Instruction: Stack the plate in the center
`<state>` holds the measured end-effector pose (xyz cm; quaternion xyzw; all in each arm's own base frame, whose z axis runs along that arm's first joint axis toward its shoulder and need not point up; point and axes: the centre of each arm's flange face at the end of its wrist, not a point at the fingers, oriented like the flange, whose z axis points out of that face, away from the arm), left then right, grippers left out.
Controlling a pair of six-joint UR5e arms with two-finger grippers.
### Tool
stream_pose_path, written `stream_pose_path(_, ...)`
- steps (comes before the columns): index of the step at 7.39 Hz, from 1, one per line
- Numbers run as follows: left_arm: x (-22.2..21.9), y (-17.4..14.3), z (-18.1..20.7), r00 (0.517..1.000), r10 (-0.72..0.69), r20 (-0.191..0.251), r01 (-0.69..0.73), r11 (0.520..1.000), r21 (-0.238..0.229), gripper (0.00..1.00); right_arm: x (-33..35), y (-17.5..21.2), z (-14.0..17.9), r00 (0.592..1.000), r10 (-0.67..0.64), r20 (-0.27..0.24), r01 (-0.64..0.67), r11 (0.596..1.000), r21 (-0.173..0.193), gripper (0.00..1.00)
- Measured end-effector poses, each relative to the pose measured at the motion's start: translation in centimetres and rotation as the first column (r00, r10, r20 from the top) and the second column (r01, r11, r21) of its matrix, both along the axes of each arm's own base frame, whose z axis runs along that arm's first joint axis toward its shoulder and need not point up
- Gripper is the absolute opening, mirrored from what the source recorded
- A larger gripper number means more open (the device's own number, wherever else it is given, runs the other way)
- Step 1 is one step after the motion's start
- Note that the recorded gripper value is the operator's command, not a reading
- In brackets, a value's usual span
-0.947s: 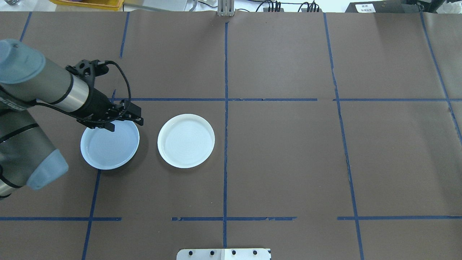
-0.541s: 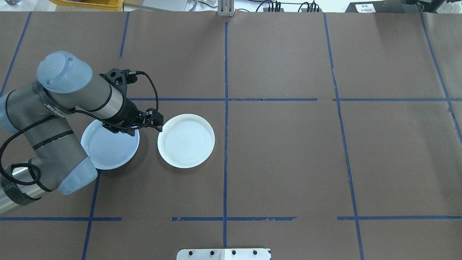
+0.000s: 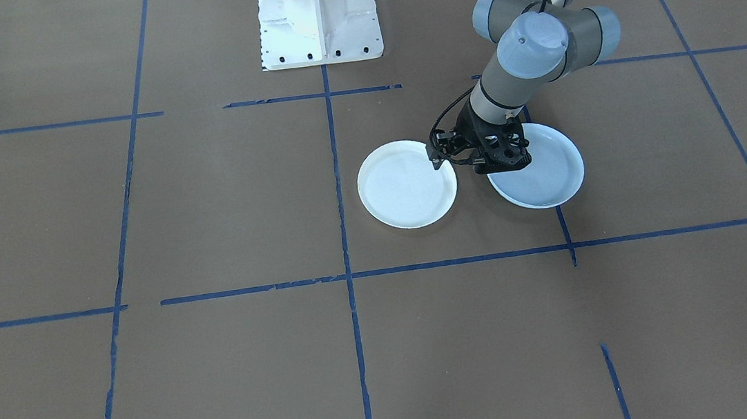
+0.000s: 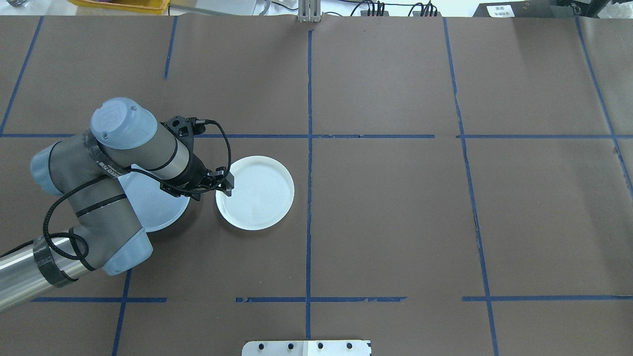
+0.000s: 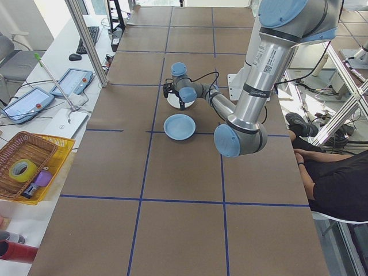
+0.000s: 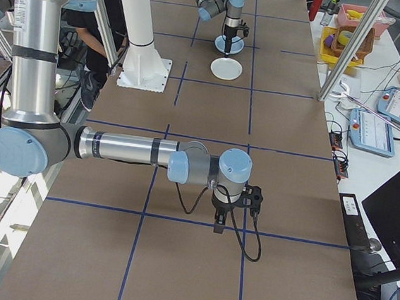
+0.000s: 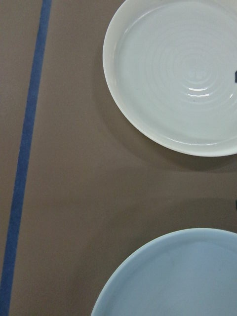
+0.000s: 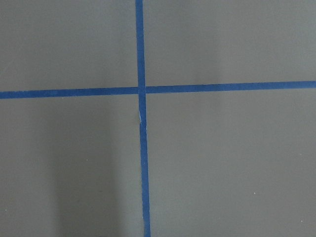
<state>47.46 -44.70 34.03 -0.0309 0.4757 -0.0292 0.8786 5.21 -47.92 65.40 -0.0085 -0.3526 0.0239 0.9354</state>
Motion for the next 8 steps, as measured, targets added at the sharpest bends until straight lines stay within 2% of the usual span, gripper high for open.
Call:
stream_pose_path(2, 0.9, 0.2, 0.5, 1.000, 0.002, -0.003, -0.002, 1.000, -0.010, 0.46, 0.0, 0.0, 0.0, 1.000, 0.000, 0.000, 0.000, 1.000, 0.000, 1.00)
stream_pose_path(5, 1.8, -0.2, 0.9, 1.000, 0.004, 0.007, -0.004, 1.000, -0.019, 0.41, 0.0, 0.0, 0.0, 1.000, 0.000, 0.000, 0.000, 1.000, 0.000, 1.00)
stream_pose_path(6, 2.0, -0.2, 1.0, 1.000, 0.005, 0.010, -0.005, 1.000, -0.020, 0.35, 0.0, 0.0, 0.0, 1.000, 0.000, 0.000, 0.000, 1.000, 0.000, 1.00)
stream_pose_path(7, 2.1, -0.3, 1.0, 1.000, 0.006, 0.010, -0.006, 1.000, -0.020, 0.20, 0.0, 0.0, 0.0, 1.000, 0.000, 0.000, 0.000, 1.000, 0.000, 1.00)
stream_pose_path(8, 2.1, -0.3, 0.9, 1.000, 0.007, 0.008, -0.007, 1.000, -0.018, 0.00, 0.0, 0.0, 0.0, 1.000, 0.000, 0.000, 0.000, 1.000, 0.000, 1.00)
